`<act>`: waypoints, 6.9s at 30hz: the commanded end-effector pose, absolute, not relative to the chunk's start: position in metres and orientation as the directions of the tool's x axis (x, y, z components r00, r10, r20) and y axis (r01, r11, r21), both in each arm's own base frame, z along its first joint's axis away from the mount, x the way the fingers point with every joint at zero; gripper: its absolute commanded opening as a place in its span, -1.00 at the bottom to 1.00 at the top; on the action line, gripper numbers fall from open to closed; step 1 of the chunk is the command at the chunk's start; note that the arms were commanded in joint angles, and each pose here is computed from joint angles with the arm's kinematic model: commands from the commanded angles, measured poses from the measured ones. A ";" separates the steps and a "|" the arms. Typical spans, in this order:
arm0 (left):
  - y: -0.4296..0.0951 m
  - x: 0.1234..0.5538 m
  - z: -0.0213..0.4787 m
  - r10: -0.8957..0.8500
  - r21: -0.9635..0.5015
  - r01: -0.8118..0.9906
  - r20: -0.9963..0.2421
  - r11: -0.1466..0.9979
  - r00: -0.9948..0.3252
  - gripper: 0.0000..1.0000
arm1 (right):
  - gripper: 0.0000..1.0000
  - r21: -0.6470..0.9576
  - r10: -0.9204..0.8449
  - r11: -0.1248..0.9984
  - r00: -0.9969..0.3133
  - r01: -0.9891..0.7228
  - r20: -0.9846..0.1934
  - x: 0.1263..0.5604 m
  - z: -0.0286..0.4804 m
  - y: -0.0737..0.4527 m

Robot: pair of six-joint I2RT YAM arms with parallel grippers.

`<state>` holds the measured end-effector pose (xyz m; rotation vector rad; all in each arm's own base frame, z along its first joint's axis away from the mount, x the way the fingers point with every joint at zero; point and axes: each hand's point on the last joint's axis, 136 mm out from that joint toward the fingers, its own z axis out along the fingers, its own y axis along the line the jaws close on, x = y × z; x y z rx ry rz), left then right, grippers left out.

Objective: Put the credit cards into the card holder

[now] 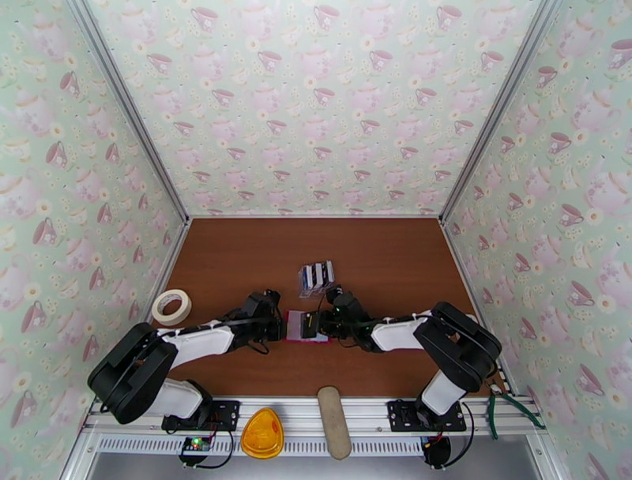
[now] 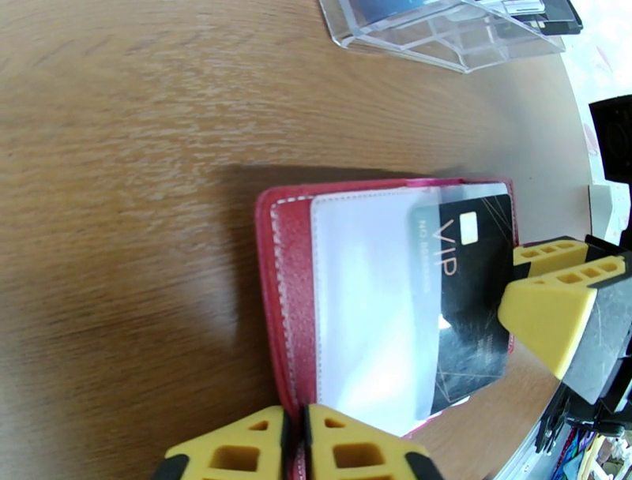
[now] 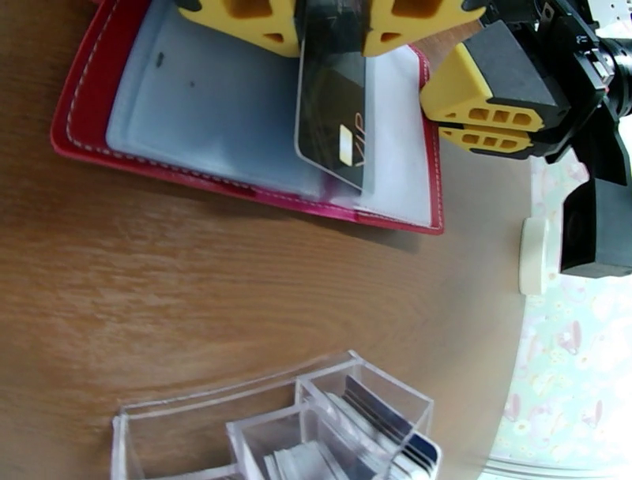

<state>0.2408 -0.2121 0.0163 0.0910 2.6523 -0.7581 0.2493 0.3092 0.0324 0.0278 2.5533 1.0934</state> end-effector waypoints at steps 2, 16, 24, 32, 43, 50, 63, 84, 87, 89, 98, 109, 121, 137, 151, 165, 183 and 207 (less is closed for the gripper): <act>-0.197 0.219 -0.009 -0.018 -0.436 0.117 -0.294 0.892 -0.956 -0.82 | -0.47 0.604 0.122 0.791 -0.943 -0.096 -0.311 0.245 0.021 0.294; -0.201 0.217 -0.009 -0.009 -0.444 0.129 -0.295 0.887 -0.956 -0.88 | -0.47 0.497 0.047 0.858 -0.944 -0.129 -0.326 0.247 0.023 0.300; -0.203 0.217 -0.008 -0.006 -0.452 0.134 -0.295 0.882 -0.956 -0.89 | -0.49 0.451 -0.008 0.877 -0.943 -0.167 -0.334 0.246 0.028 0.310; -0.205 0.218 -0.007 -0.004 -0.457 0.138 -0.295 0.879 -0.955 -0.89 | -0.51 0.450 -0.029 0.873 -0.942 -0.186 -0.334 0.247 0.031 0.318; -0.206 0.220 -0.010 -0.003 -0.452 0.136 -0.294 0.881 -0.956 -0.89 | -0.54 0.461 -0.050 0.863 -0.943 -0.207 -0.330 0.247 0.035 0.331; -0.206 0.220 -0.010 -0.004 -0.452 0.136 -0.294 0.882 -0.956 -0.89 | -0.53 0.470 -0.058 0.855 -0.942 -0.218 -0.331 0.245 0.036 0.340; -0.206 0.223 -0.011 -0.004 -0.450 0.137 -0.299 0.883 -0.954 -0.89 | -0.54 0.484 -0.066 0.845 -0.941 -0.229 -0.331 0.245 0.037 0.351; -0.205 0.243 0.011 -0.022 -0.450 0.142 -0.339 0.882 -0.940 -0.80 | -0.22 0.432 -0.059 0.874 -0.930 -0.224 -0.363 0.249 0.046 0.333; -0.205 0.249 0.018 -0.028 -0.454 0.146 -0.354 0.879 -0.935 -0.78 | -0.15 0.421 -0.057 0.880 -0.927 -0.222 -0.371 0.251 0.050 0.328; -0.207 0.252 0.023 -0.030 -0.457 0.149 -0.361 0.877 -0.932 -0.75 | -0.14 0.418 -0.055 0.881 -0.926 -0.221 -0.374 0.252 0.052 0.325; -0.211 0.263 0.042 -0.040 -0.468 0.161 -0.391 0.869 -0.920 -0.51 | -0.16 0.407 -0.042 0.886 -0.914 -0.221 -0.404 0.257 0.064 0.311; -0.221 0.242 0.057 -0.029 -0.560 0.201 -0.375 0.804 -0.927 -0.37 | -0.21 0.411 -0.008 0.890 -0.908 -0.197 -0.419 0.264 0.069 0.282; -0.223 0.218 0.040 -0.028 -0.603 0.178 -0.315 0.777 -0.949 -0.37 | -0.25 0.426 0.000 0.885 -0.916 -0.187 -0.401 0.270 0.060 0.282; -0.217 0.216 0.024 -0.019 -0.571 0.170 -0.310 0.803 -0.951 -0.37 | -0.26 0.433 -0.003 0.881 -0.920 -0.188 -0.393 0.276 0.056 0.286; -0.211 0.211 0.010 -0.015 -0.550 0.153 -0.290 0.821 -0.957 -0.36 | -0.27 0.459 -0.016 0.862 -0.916 -0.217 -0.402 0.280 0.063 0.297; -0.210 0.210 0.011 -0.018 -0.551 0.154 -0.295 0.820 -0.955 -0.36 | -0.28 0.422 -0.038 0.883 -0.929 -0.203 -0.368 0.281 0.040 0.295; -0.216 0.209 0.013 -0.016 -0.579 0.165 -0.294 0.798 -0.956 -0.33 | -0.31 0.465 -0.061 0.860 -0.946 -0.211 -0.317 0.260 0.027 0.314; -0.226 0.210 0.021 0.003 -0.622 0.203 -0.306 0.757 -0.952 0.15 | -0.33 0.590 -0.049 0.778 -0.957 -0.216 -0.285 0.248 0.033 0.354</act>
